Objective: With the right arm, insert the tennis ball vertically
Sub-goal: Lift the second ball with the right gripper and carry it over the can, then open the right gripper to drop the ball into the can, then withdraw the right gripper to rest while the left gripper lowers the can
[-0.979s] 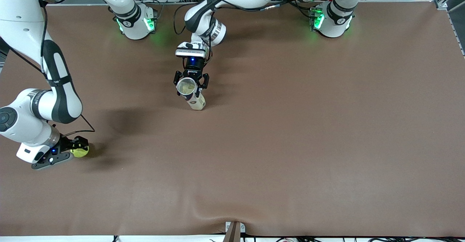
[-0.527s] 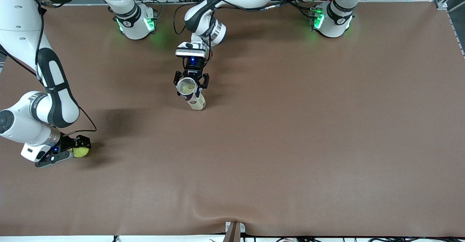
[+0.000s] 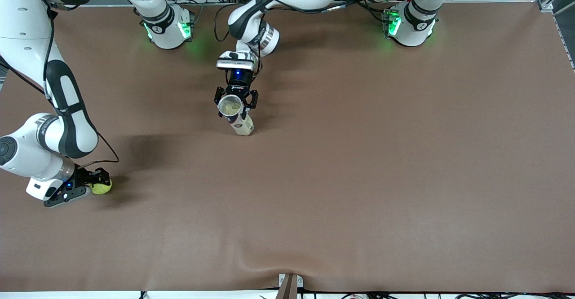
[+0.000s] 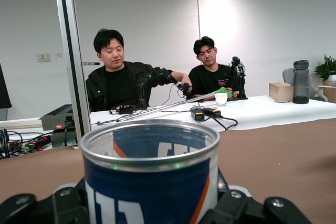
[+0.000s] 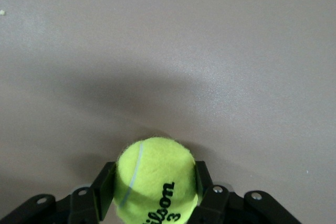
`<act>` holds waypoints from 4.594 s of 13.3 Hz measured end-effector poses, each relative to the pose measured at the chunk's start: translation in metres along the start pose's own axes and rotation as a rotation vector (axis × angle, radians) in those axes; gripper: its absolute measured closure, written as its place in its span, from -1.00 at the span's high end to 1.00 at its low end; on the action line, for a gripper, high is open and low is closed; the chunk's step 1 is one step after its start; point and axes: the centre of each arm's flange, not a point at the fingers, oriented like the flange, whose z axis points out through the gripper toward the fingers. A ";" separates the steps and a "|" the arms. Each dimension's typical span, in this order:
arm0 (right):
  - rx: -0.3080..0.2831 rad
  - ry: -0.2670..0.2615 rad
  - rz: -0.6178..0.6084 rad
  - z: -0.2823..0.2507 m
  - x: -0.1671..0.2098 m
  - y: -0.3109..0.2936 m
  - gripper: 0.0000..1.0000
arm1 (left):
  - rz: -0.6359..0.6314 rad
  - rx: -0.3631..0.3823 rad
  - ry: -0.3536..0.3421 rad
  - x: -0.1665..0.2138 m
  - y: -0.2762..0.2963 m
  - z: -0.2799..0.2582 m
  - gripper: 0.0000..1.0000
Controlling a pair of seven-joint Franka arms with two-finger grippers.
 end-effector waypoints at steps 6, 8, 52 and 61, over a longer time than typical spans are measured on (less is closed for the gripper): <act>0.118 -0.113 0.062 -0.048 0.037 -0.056 0.30 | -0.001 -0.001 0.000 0.000 0.000 -0.001 0.67; 0.161 -0.167 0.117 -0.089 0.054 -0.098 0.30 | -0.002 -0.003 0.000 0.000 0.001 -0.002 0.67; -0.017 -0.117 0.399 -0.308 0.083 -0.270 1.00 | -0.018 -0.001 0.006 0.001 0.003 -0.005 1.00; -0.015 -0.054 0.388 -0.370 0.026 -0.146 1.00 | 0.019 -0.009 -0.009 -0.015 -0.003 -0.020 1.00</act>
